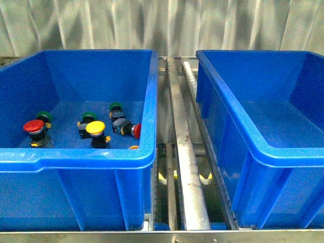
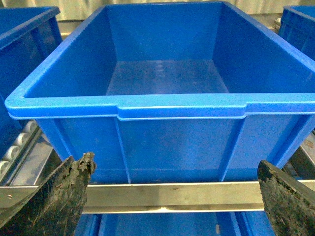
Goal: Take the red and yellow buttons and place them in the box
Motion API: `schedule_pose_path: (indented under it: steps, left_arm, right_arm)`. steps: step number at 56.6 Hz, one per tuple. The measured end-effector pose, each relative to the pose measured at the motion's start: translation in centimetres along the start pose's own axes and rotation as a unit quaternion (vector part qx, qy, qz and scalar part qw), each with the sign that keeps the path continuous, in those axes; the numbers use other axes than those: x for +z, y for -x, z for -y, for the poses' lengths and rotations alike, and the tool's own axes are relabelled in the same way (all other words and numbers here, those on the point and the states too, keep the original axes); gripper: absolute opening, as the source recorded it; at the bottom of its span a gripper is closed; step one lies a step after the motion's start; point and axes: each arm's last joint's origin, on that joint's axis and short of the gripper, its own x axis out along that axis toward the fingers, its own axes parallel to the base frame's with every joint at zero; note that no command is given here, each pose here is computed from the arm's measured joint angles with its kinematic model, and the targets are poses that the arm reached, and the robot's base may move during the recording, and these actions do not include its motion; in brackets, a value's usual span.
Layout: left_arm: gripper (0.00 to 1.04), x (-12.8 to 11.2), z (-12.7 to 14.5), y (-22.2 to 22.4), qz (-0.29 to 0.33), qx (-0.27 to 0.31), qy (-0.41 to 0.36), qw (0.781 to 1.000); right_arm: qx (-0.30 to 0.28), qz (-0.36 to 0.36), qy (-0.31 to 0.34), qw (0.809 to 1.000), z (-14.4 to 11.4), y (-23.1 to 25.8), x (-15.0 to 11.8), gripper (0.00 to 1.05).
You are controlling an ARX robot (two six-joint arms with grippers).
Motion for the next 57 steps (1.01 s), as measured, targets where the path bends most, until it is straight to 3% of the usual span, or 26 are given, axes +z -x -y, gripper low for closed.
schedule_pose_path:
  steps: [10, 18, 42, 57]
  left_arm:
    - [0.97, -2.1, -0.5, -7.2, -0.088, 0.038, 0.01, 0.995]
    - [0.97, -4.2, 0.9, -11.7, -0.149, 0.046, 0.002, 0.988]
    - [0.97, -9.2, 5.8, -20.6, -0.231, 0.105, -0.093, 0.963]
    - [0.97, -10.2, 7.6, -23.7, -0.249, 0.12, -0.136, 0.951]
  right_arm:
    - [0.0, 0.0, 0.0, 1.0, 0.0, 0.0, 0.0, 0.99]
    - [0.0, 0.0, 0.0, 1.0, 0.0, 0.0, 0.0, 0.99]
    - [0.0, 0.0, 0.0, 1.0, 0.0, 0.0, 0.0, 0.99]
    - [0.0, 0.0, 0.0, 1.0, 0.0, 0.0, 0.0, 0.99]
